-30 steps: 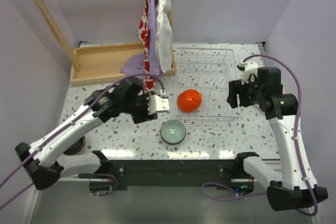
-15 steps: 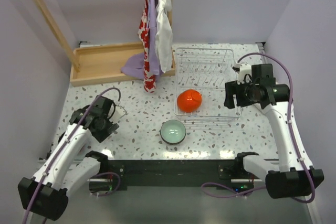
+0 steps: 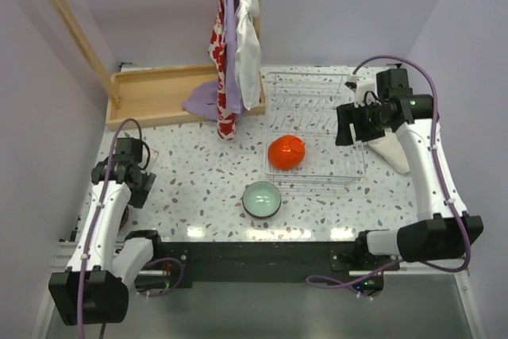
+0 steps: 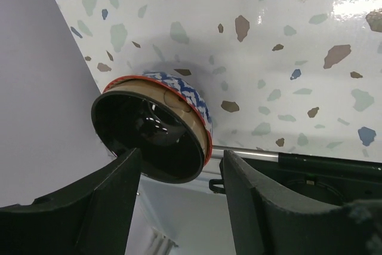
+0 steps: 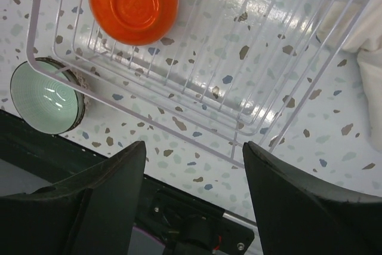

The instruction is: Load the bowls into the dish rack

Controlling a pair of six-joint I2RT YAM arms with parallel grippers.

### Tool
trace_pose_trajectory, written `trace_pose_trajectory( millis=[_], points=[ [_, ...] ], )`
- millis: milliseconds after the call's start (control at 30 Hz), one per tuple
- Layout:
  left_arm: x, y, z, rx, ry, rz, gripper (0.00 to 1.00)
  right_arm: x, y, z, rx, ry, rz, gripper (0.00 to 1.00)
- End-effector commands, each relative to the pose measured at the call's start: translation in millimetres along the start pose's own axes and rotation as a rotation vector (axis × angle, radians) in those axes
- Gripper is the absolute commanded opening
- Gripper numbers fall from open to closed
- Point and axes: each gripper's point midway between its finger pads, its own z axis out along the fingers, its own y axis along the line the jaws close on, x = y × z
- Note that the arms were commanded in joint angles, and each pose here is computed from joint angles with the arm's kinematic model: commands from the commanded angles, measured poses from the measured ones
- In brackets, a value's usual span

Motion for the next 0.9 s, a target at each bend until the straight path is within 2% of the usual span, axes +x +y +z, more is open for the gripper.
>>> trace_pose_trajectory(
  millis=[0, 67, 167, 300, 633, 867],
  points=[
    [-7, 0, -16, 0.061, -0.02, -0.073, 0.61, -28, 9, -24, -0.056, -0.006, -0.07, 0.69],
    [-7, -1, -17, 0.07, -0.02, -0.079, 0.61, -36, 4, -19, -0.055, 0.023, -0.088, 0.69],
    [3, -5, -9, 0.102, 0.041, -0.07, 0.59, -48, 1, -15, -0.063, 0.06, -0.079, 0.68],
    [7, -4, -2, 0.124, 0.079, -0.062, 0.57, -56, 2, -13, -0.074, 0.057, -0.062, 0.66],
    [7, 1, 15, 0.166, 0.079, -0.118, 0.5, -51, -3, -15, -0.047, 0.08, -0.07, 0.64],
    [19, -2, 26, 0.183, 0.114, -0.106, 0.45, -44, -3, -13, -0.044, 0.082, -0.062, 0.62]
  ],
)
